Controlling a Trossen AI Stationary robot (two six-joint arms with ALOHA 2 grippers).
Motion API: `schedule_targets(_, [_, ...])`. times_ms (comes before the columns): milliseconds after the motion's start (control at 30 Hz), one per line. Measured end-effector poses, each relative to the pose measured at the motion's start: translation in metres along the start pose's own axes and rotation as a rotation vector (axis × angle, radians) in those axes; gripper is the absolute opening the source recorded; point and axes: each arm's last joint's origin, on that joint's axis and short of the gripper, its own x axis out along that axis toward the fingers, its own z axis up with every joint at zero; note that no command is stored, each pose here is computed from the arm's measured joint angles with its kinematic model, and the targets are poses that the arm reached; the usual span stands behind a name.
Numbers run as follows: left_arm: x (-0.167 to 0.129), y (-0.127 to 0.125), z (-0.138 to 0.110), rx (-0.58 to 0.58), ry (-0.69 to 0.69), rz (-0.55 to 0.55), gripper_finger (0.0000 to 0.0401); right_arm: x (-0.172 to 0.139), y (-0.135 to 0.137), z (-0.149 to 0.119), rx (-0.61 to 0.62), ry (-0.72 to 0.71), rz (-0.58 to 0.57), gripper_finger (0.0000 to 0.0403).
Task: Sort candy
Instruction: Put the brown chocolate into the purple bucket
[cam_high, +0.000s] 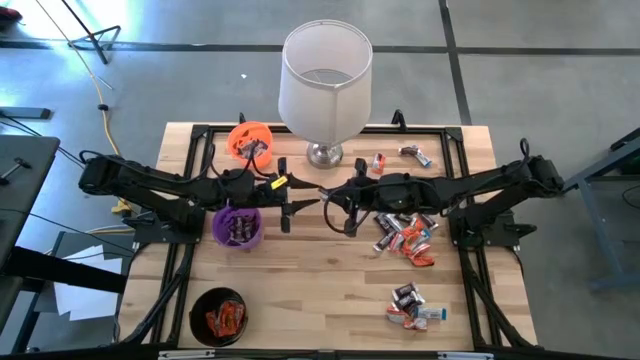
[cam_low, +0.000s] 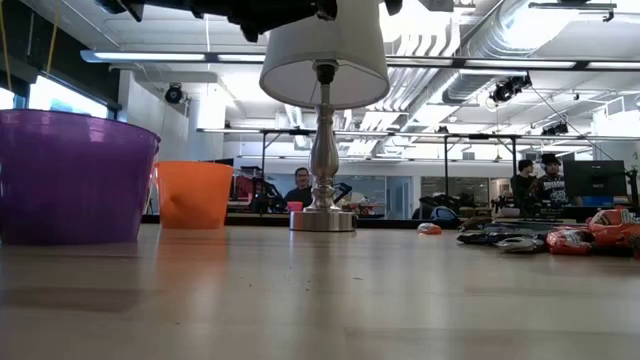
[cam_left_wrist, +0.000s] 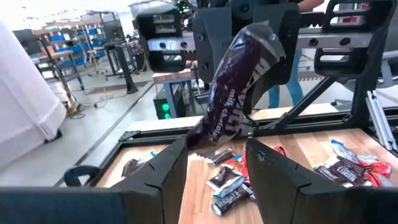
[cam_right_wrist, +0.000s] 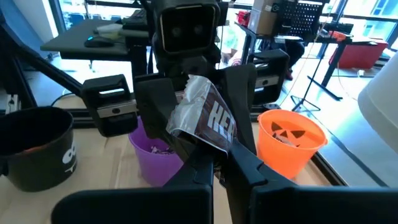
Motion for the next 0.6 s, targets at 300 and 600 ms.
schedule_targets(300, [0.0, 0.0002, 0.0018, 0.021, -0.018, 0.002, 0.015, -0.0018, 0.0058, 0.0036, 0.024, -0.036, 0.03, 0.0002])
schedule_targets(600, [-0.0001, -0.0005, 0.0028, 0.02, -0.032, -0.022, 0.015, -0.0012, 0.0078, 0.004, 0.026, -0.045, 0.061, 0.0002])
